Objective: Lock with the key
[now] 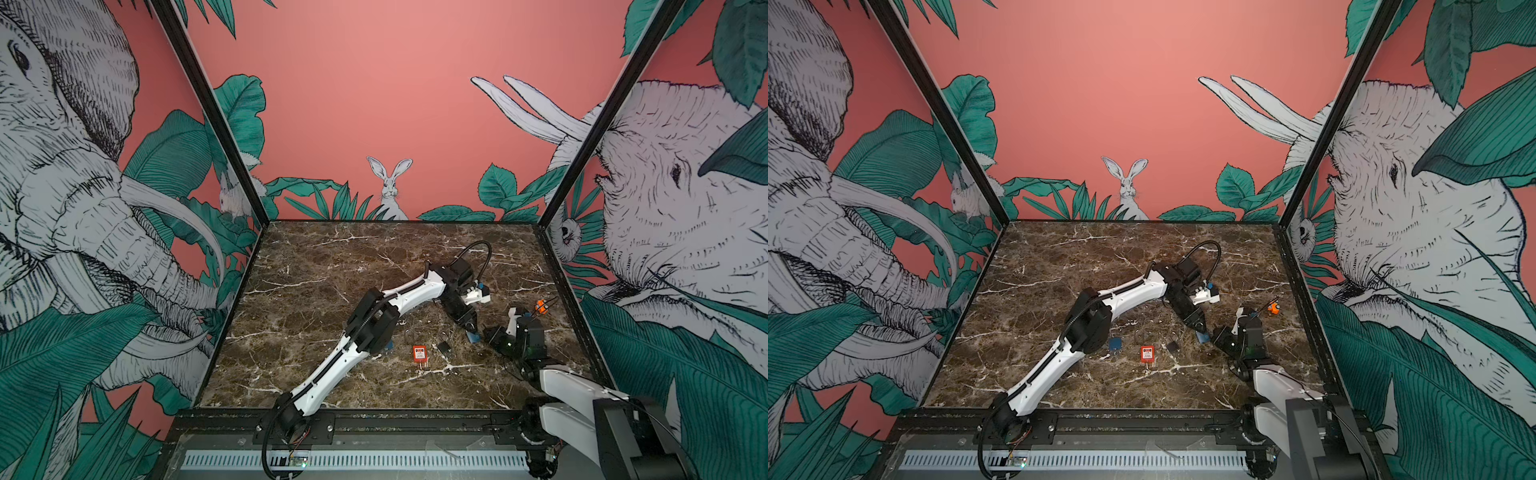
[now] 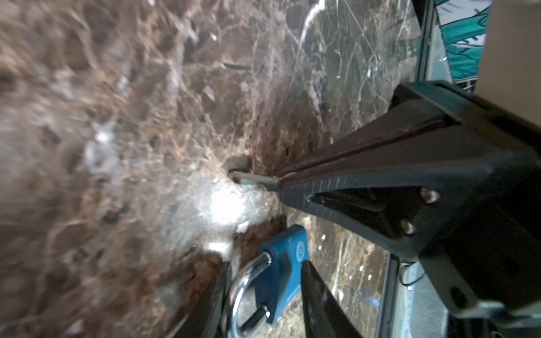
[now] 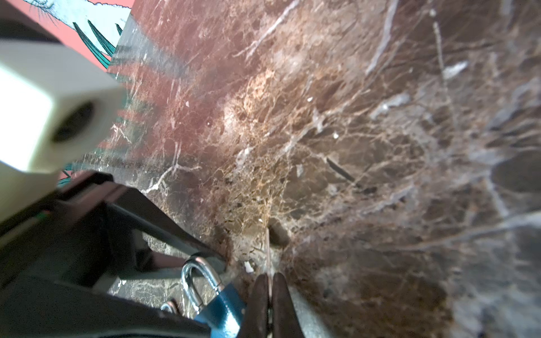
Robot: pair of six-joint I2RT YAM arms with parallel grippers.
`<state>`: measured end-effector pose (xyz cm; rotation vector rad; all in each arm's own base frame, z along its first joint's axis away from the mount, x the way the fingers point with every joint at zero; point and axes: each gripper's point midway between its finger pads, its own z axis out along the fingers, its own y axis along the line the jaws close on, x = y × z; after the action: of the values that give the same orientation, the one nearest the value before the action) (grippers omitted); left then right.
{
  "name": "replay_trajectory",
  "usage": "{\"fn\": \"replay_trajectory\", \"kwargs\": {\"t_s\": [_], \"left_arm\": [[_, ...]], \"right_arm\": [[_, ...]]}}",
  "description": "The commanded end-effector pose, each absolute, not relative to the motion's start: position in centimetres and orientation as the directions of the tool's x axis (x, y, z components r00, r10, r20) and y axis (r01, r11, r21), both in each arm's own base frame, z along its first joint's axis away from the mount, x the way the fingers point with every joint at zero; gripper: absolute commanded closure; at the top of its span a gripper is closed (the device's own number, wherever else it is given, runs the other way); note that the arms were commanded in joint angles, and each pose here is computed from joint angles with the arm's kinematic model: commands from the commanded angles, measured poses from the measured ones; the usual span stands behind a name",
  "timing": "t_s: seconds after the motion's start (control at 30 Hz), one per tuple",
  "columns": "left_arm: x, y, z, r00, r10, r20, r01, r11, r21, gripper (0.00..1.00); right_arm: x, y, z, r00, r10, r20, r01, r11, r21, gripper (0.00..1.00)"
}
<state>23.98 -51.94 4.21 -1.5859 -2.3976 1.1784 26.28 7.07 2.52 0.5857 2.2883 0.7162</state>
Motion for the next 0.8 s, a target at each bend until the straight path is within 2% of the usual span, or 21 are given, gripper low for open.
{"fn": "replay_trajectory", "kwargs": {"t_s": [0.0, 0.17, 0.33, 0.43, 0.47, 0.53, 0.77], "left_arm": [[24.7, -51.8, 4.9, -0.459, 0.805, -0.375, 0.806, 0.199, -0.557, 0.49], [25.8, -52.3, 6.5, -0.454, 0.783, -0.425, 0.832, 0.203, -0.516, 0.45], [27.9, -52.1, 8.9, -0.461, 0.742, -0.487, 0.863, 0.246, -0.442, 0.36], [29.4, -51.6, 11.0, -0.463, 0.704, -0.539, 0.877, 0.276, -0.393, 0.23], [30.0, -51.4, 12.0, -0.463, 0.685, -0.563, 0.882, 0.292, -0.37, 0.14], [31.1, -50.8, 14.0, -0.462, 0.638, -0.616, 0.887, 0.327, -0.325, 0.03], [32.1, -47.1, 19.9, -0.417, 0.464, -0.782, 0.871, 0.45, -0.198, 0.03]], "right_arm": [[26.1, 6.8, 2.1, -0.681, 0.579, -0.449, 0.231, 0.751, 0.618, 0.85], [26.0, 6.6, 2.8, -0.671, 0.582, -0.46, 0.23, 0.752, 0.618, 0.77], [25.9, 6.1, 4.4, -0.66, 0.561, -0.499, 0.216, 0.778, 0.59, 0.74], [25.9, 5.9, 5.8, -0.648, 0.549, -0.528, 0.201, 0.792, 0.577, 0.73], [25.9, 5.9, 6.2, -0.648, 0.542, -0.535, 0.194, 0.797, 0.572, 0.73], [25.9, 6.1, 7.3, -0.653, 0.526, -0.546, 0.17, 0.803, 0.571, 0.74], [25.7, 8.1, 10.9, -0.694, 0.4, -0.599, 0.05, 0.856, 0.514, 0.76]]}}
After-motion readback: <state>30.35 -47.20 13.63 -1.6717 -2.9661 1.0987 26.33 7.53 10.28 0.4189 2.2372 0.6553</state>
